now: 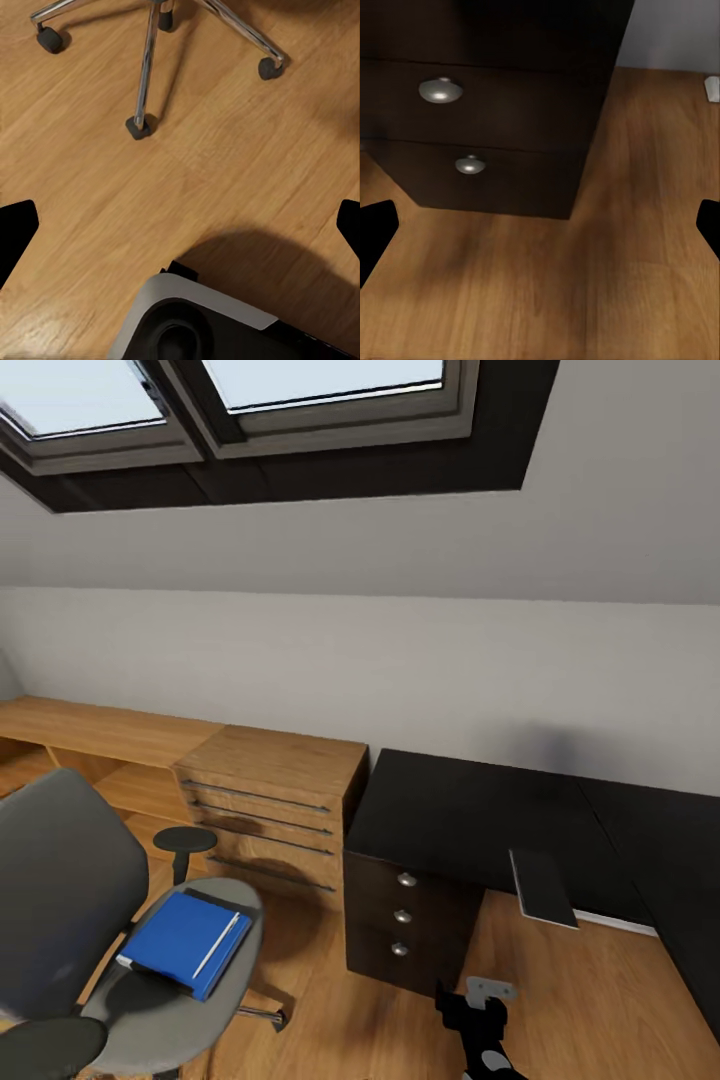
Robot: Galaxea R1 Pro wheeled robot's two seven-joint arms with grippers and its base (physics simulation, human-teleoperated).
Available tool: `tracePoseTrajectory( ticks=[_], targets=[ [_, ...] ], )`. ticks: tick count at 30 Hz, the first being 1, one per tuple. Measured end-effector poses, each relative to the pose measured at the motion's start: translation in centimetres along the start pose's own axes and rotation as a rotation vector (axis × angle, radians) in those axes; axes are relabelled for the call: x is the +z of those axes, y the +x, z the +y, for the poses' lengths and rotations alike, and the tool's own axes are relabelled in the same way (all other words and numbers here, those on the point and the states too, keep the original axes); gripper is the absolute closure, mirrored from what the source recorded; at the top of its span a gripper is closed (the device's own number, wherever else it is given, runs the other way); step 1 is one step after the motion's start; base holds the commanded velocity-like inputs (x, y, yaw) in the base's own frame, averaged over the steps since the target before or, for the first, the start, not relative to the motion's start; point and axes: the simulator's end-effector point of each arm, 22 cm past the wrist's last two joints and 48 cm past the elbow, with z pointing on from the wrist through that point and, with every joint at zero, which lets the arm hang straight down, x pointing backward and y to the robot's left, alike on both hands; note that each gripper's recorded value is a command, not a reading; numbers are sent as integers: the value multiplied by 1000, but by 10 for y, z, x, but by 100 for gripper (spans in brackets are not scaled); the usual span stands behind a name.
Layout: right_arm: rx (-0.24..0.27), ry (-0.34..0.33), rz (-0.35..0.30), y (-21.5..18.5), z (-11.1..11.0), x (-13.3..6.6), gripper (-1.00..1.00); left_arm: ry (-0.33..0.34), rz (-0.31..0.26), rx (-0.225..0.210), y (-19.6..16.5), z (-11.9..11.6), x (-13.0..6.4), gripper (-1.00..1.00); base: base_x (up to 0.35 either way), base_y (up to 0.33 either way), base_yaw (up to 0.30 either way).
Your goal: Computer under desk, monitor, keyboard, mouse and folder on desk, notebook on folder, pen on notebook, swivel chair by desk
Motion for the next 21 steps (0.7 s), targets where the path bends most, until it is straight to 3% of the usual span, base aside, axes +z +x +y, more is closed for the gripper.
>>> tracePoseTrajectory(
  ticks=[21],
  targets=[
    [-17,0,37,20,-1,1,-100,-9,25,7,9,4,-3,-100,0,0,162]
  ],
)
